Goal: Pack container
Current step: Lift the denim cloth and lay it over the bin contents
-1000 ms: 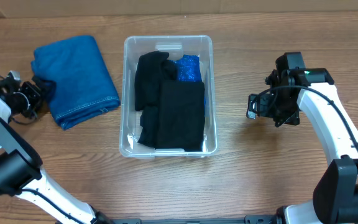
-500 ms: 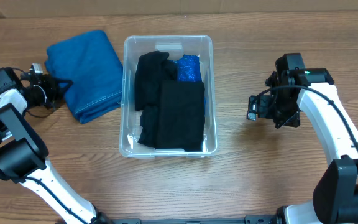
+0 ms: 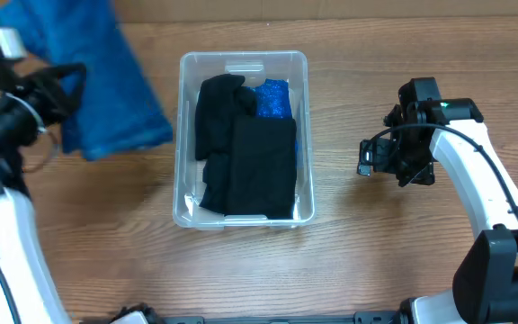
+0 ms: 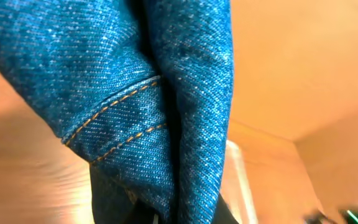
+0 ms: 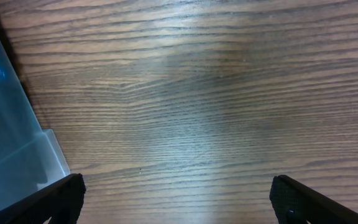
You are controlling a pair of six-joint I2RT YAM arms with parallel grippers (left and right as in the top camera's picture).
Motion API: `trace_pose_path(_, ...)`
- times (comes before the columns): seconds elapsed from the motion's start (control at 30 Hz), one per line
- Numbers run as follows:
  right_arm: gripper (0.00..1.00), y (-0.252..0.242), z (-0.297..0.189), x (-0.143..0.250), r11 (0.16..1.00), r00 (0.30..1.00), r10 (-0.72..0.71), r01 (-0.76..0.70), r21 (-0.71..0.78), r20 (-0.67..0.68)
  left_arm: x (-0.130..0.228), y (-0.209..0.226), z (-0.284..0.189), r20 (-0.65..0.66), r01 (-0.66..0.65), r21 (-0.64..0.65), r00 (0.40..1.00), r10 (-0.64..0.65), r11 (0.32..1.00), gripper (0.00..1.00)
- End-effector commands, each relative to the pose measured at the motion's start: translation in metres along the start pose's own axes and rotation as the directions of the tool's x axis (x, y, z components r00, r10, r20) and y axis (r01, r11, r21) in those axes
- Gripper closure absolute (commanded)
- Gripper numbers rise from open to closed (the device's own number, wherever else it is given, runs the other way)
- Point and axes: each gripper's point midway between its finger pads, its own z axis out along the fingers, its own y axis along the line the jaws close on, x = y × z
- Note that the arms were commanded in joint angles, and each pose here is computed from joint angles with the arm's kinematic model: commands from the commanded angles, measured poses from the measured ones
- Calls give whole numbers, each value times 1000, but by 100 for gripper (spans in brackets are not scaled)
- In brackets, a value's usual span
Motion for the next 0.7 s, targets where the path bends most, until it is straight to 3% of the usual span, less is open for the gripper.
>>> trace_pose_path(0.0, 0, 2, -1, 0, 1000, 1000, 3, -3, -14, 1, 28, -112, -22, -8, -158, 197, 987, 162, 968, 96)
trace_pose_path(0.1, 0, 2, -1, 0, 1000, 1000, 3, -4, -17, -1, 64, -152, -11, -78, -189, 242, 974, 213, 952, 96)
trace_pose_path(0.2, 0, 2, -1, 1, 1000, 1000, 7, -7, -16, -1, 97, -170, 19, -154, -228, 210, 953, 262, 951, 96)
trace_pose_path(0.3, 0, 2, -1, 2, 1000, 1000, 8, -8, -15, -8, 124, -170, 53, -231, -224, 137, 940, 251, 965, 96)
trace_pose_path(0.5, 0, 2, -1, 2, 1000, 1000, 8, -8, -15, -9, 169, -164, 121, -371, -164, 118, 908, 197, 979, 96)
trace_pose_path(0.67, 0, 2, -1, 2, 1000, 1000, 7, -7, -15, -9, 188, -160, 151, -429, -101, 124, 892, 145, 987, 96)
